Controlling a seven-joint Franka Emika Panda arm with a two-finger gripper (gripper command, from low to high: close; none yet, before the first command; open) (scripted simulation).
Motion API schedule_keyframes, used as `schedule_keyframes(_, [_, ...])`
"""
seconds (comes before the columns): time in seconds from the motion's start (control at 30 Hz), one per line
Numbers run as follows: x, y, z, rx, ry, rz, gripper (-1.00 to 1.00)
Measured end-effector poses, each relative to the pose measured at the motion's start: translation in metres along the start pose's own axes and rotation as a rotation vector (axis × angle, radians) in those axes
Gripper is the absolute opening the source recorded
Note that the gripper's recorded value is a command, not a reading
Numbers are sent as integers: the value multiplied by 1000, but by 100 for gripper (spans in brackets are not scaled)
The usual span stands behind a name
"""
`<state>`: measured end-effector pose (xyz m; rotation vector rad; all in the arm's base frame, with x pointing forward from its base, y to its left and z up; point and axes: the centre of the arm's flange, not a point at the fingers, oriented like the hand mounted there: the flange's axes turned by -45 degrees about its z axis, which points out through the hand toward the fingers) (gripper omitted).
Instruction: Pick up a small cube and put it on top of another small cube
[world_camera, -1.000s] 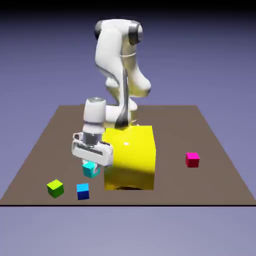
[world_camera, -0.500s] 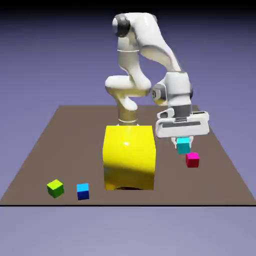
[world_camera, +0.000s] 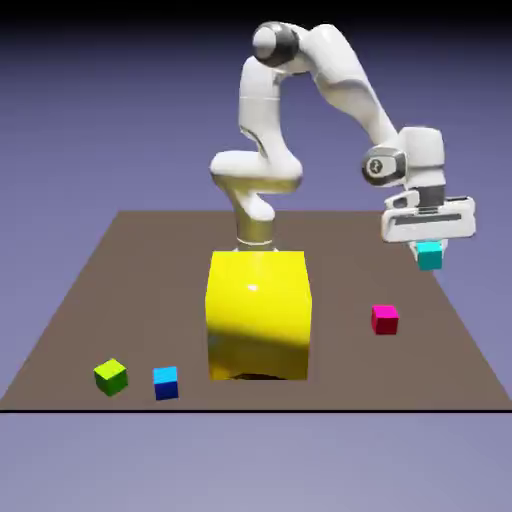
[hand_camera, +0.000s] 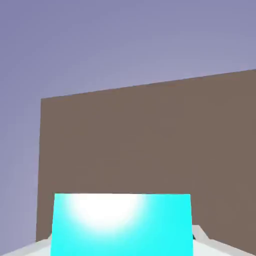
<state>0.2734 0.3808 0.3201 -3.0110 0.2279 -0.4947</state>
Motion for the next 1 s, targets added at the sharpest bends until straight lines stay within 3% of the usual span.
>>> schedule_keyframes(0.27, [-74, 31, 46, -147, -17, 130, -100])
schedule_keyframes(0.93, [-73, 58, 124, -168, -27, 196, -100])
schedule_keyframes(0.97, [-73, 59, 125, -168, -27, 196, 100])
schedule_keyframes(1.0, [-73, 59, 125, -169, -28, 196, 100])
